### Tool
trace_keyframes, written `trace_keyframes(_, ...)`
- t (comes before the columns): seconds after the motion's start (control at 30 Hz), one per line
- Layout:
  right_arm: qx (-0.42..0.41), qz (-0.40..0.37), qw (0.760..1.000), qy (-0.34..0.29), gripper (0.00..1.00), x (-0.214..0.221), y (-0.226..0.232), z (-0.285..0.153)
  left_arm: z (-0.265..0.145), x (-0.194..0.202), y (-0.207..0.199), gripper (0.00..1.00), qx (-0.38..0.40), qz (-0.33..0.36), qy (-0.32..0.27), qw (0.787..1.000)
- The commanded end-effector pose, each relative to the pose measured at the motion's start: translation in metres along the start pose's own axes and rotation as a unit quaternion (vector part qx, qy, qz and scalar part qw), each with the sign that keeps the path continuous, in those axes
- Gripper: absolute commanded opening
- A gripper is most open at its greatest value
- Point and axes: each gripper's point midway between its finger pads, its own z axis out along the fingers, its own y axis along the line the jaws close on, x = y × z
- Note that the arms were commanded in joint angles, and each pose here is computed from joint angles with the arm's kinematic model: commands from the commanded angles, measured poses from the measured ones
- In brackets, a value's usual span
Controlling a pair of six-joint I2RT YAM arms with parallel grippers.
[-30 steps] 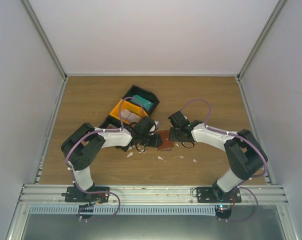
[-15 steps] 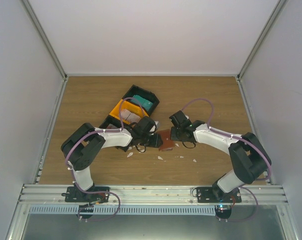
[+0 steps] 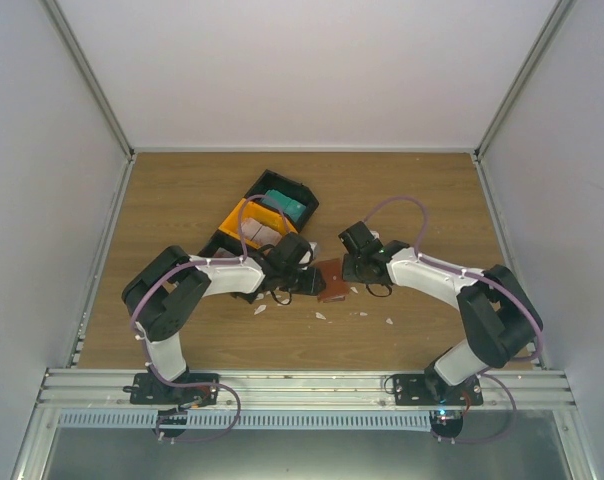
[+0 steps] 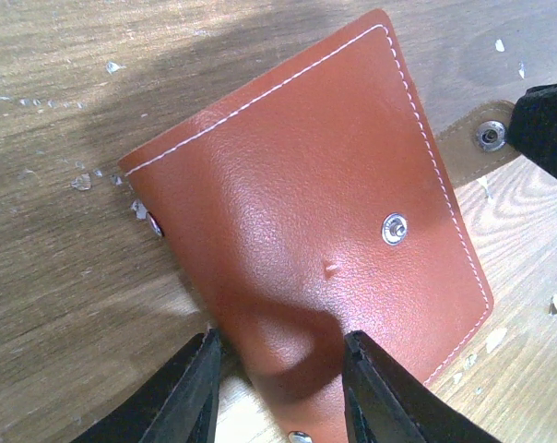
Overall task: Put the credit cards into the card holder
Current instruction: Close the card holder at the center of the board.
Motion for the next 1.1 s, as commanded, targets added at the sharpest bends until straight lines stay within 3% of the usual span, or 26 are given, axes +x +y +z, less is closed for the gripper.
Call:
trace_keyframes(0.0,0.006,-0.007,1.000,-0.014,0.01,-0.005,-0.001,-0.003,0.003,0.030,0.018,0.39,-0.031,-0.015,0.040,0.999)
trace_keyframes(0.2,-0.051,-0.059,0.997,-0.029,0.00,-0.007,0.016,-0.009,-0.004,0.023,0.018,0.46,-0.037,-0.023,0.016,0.999)
trace_keyframes(0.57,-0.146,-0.191,0.970,-0.034,0.00,0.006,0.043,-0.015,-0.019,0.004,0.025,0.53,-0.061,-0.058,-0.049,0.995)
trace_keyframes(0.9,-0.188,-0.199,0.961,-0.038,0.01,0.005,0.055,-0.021,-0.004,0.006,0.024,0.51,-0.050,-0.058,-0.033,0.996)
trace_keyframes(1.07,-0.204,-0.202,0.958,-0.028,0.00,0.009,0.059,-0.018,0.003,0.007,0.025,0.44,-0.055,-0.053,-0.024,0.997)
